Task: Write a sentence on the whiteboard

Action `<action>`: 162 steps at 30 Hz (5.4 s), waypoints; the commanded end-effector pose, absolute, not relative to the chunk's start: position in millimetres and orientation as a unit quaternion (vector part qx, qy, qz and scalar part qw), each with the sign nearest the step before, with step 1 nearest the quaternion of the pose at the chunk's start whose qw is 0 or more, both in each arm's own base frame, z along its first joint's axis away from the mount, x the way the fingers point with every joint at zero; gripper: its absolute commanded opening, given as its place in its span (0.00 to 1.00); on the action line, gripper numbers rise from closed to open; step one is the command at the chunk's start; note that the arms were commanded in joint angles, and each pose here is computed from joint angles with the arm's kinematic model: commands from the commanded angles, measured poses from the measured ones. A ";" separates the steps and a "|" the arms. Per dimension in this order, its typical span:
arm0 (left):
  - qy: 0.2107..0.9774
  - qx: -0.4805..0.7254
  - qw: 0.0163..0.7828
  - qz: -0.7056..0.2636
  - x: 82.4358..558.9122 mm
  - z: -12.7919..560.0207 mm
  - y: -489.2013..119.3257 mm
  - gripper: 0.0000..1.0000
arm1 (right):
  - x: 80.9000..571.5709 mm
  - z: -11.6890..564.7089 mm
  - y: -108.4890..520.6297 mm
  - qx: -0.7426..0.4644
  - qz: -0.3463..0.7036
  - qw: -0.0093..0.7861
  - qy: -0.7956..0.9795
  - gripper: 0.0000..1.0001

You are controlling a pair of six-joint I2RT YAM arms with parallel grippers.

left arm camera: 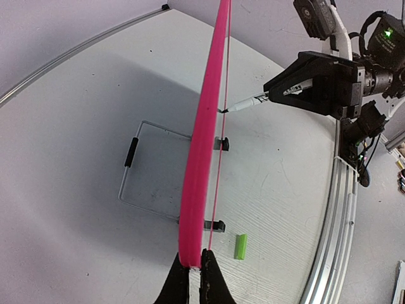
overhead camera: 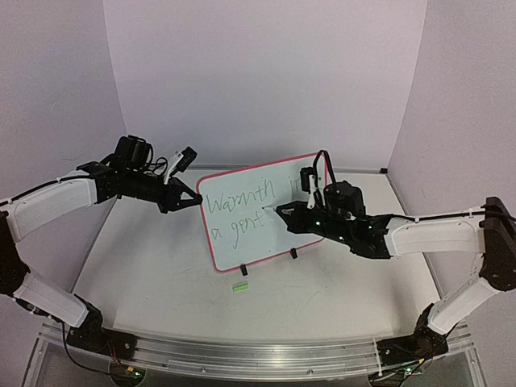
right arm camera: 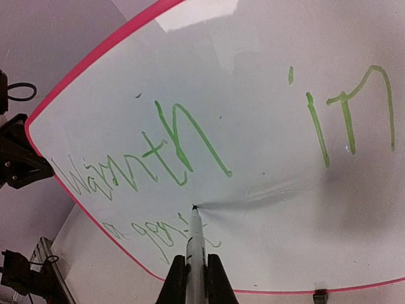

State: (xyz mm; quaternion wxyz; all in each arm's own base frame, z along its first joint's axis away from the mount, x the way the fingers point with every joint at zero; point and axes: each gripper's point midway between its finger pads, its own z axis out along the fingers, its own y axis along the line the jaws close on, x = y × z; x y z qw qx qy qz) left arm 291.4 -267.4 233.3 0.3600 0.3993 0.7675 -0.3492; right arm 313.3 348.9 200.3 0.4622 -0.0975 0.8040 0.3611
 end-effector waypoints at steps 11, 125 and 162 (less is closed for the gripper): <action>0.793 0.412 0.303 -0.331 275.3 201.8 -265.0 0.00 | 314.0 162.4 334.3 -0.071 0.331 0.440 0.832 0.00; 0.794 0.412 0.301 -0.331 274.5 201.1 -265.1 0.00 | 323.8 156.5 306.5 -0.022 0.279 0.465 0.840 0.00; 0.796 0.412 0.303 -0.323 275.6 200.2 -263.1 0.00 | 309.1 200.2 279.2 -0.113 0.359 0.459 0.805 0.00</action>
